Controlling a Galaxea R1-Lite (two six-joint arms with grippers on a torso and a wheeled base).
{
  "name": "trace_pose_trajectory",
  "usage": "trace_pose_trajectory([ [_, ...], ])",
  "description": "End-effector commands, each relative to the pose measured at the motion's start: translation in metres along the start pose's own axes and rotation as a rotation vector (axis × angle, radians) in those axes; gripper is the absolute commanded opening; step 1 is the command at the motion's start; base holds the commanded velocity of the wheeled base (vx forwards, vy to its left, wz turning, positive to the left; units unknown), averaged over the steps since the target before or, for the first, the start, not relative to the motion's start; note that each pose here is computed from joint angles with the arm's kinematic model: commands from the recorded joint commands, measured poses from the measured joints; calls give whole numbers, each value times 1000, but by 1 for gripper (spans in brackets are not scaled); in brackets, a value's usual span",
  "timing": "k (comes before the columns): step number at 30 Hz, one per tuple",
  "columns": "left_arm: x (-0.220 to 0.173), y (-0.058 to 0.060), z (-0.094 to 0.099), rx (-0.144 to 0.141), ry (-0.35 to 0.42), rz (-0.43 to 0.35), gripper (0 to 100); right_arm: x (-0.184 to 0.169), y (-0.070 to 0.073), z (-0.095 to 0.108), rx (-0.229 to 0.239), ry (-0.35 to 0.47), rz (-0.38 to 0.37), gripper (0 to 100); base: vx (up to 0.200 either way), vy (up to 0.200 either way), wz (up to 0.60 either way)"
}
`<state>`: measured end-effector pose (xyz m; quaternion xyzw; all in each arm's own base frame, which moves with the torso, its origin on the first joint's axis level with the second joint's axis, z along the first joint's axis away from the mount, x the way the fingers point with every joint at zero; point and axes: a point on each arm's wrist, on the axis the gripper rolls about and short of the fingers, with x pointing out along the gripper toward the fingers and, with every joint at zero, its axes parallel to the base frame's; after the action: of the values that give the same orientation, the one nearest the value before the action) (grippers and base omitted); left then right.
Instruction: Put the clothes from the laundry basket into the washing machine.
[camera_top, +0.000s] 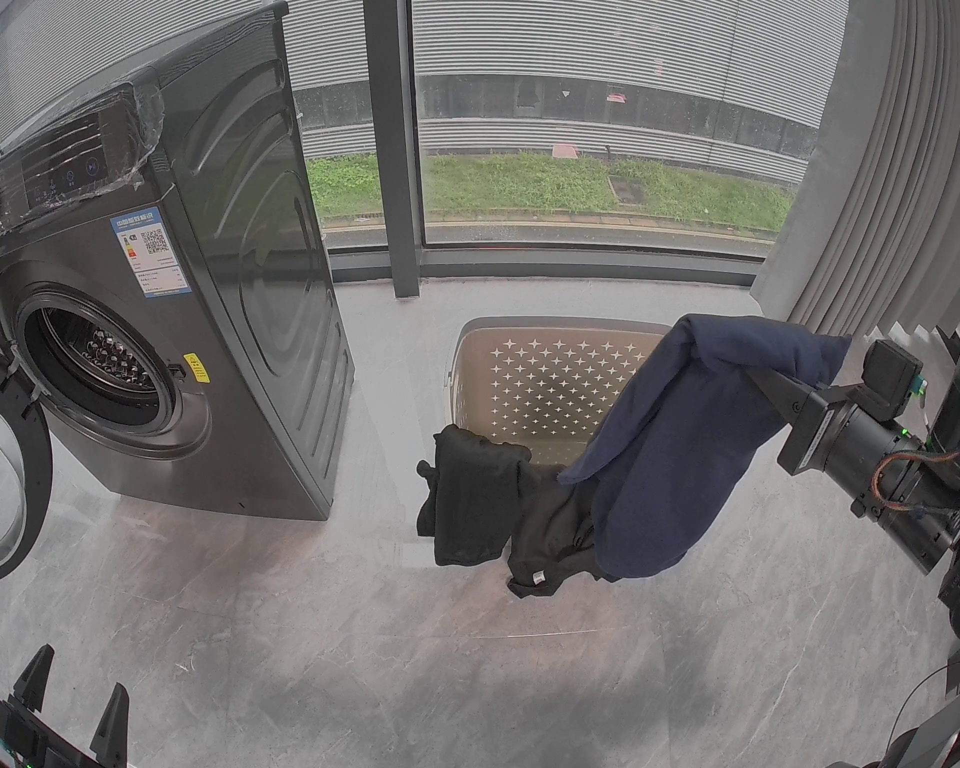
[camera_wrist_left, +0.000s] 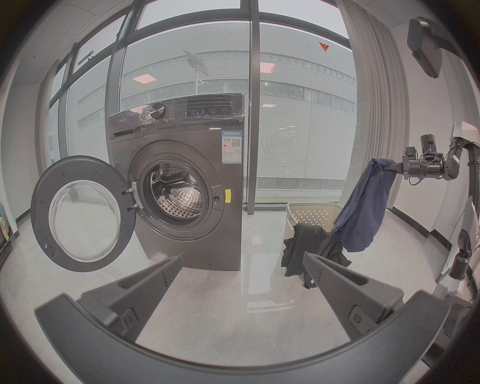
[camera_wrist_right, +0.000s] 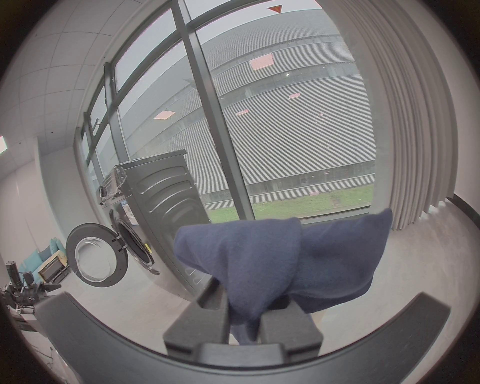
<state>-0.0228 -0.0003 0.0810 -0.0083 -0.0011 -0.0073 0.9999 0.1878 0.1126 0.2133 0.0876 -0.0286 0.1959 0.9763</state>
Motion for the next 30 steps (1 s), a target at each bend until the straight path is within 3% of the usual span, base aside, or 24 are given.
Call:
trace_pose_trajectory([
  [1,0,0,-5,0,-1,-1,100,0,1,-1,6,3,6,0,0,200,0],
  [30,0,0,-5,-2,-1,-1,100,1,3,-6,8,23,14,0,0,200,0],
])
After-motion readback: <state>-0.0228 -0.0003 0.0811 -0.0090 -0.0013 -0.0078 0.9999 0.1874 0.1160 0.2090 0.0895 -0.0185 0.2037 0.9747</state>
